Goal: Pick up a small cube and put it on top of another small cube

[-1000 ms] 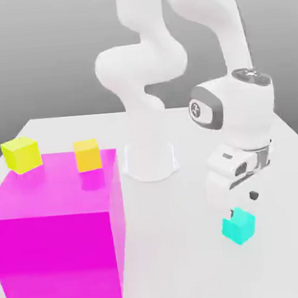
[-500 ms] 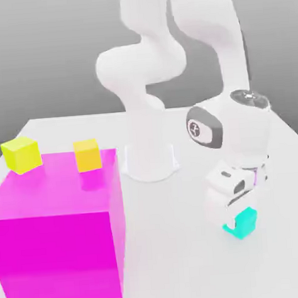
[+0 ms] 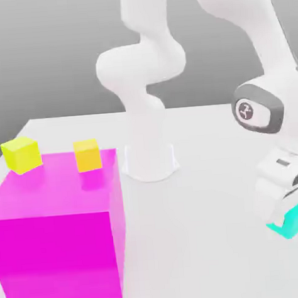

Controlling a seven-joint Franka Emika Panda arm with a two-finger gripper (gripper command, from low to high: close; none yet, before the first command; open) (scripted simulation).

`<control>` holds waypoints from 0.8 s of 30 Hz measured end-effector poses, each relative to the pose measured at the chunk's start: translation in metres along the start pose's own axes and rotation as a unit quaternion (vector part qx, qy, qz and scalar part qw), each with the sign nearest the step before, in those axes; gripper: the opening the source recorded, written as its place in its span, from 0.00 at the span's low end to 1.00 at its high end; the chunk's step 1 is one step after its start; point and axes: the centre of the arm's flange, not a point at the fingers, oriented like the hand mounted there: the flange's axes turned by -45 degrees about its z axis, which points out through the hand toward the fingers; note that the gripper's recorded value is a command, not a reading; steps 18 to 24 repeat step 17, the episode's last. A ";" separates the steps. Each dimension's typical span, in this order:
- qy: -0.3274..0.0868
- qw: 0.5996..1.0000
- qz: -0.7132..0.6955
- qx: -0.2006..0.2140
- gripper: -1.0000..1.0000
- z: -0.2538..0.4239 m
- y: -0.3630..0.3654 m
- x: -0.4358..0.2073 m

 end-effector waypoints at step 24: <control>0.017 0.998 0.066 0.013 1.00 0.014 -0.003 0.099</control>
